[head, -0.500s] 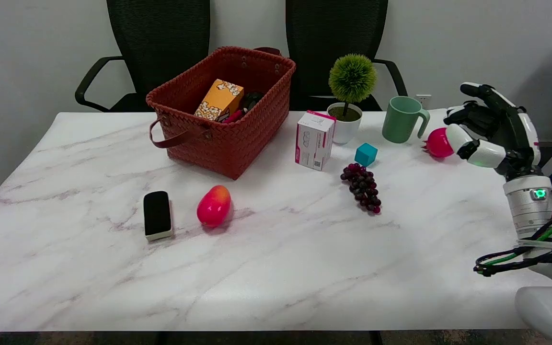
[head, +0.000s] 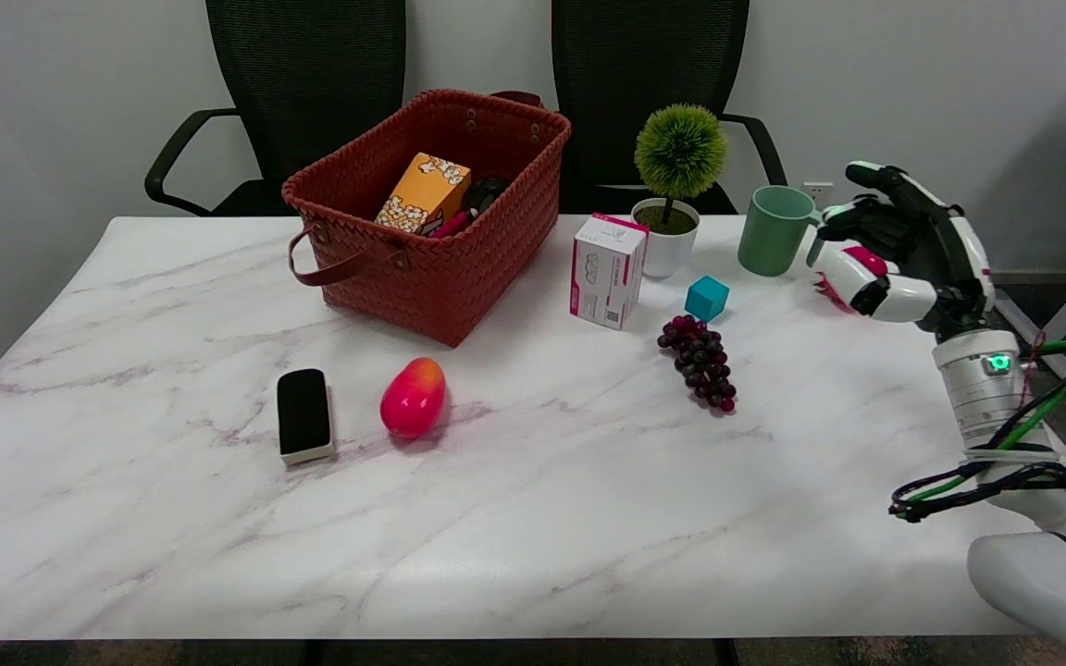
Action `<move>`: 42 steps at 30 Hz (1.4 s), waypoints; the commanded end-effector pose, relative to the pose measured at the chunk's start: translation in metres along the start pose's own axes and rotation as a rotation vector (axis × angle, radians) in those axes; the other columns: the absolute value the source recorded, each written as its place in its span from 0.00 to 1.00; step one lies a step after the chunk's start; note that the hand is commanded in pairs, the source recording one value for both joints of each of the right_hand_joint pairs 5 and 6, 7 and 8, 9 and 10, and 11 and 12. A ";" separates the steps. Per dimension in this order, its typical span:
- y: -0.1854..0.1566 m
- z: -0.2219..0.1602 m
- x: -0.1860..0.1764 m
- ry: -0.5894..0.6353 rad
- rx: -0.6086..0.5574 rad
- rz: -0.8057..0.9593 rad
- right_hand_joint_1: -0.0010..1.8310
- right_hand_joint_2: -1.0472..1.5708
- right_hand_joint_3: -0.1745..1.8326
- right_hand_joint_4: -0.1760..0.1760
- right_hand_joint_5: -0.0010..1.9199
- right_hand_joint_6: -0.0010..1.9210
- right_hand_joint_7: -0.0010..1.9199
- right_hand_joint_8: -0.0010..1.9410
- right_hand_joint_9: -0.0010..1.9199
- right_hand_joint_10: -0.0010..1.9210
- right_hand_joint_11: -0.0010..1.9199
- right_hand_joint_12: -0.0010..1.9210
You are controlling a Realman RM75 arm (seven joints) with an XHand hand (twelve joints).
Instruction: Pick up the white paper box.
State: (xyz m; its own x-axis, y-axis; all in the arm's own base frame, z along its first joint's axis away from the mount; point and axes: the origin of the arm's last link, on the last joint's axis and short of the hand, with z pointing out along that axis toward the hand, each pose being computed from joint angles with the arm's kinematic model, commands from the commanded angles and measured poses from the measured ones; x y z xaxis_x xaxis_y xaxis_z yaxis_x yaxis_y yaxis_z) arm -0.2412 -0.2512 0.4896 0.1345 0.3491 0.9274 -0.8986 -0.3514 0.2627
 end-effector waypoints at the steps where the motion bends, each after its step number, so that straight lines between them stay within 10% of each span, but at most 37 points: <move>1: 0.026 0.025 -0.039 -0.135 -0.066 0.031 0.66 0.42 0.65 0.50 0.25 0.25 0.41 0.41 0.34 0.34 0.34 0.34; 8: 0.052 0.033 -0.080 -0.224 -0.155 0.129 0.65 0.34 0.65 0.50 0.18 0.18 0.24 0.24 0.24 0.24 0.22 0.22; 42: 0.079 0.081 -0.140 -0.218 -0.227 0.250 0.63 0.31 0.59 0.50 0.11 0.11 0.25 0.25 0.25 0.25 0.21 0.21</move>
State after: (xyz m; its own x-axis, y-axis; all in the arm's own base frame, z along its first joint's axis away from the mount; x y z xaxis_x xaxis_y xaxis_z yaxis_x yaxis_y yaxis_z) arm -0.2973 -0.3731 0.4134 -0.0185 0.0887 0.9959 -0.9733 -0.2294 0.0024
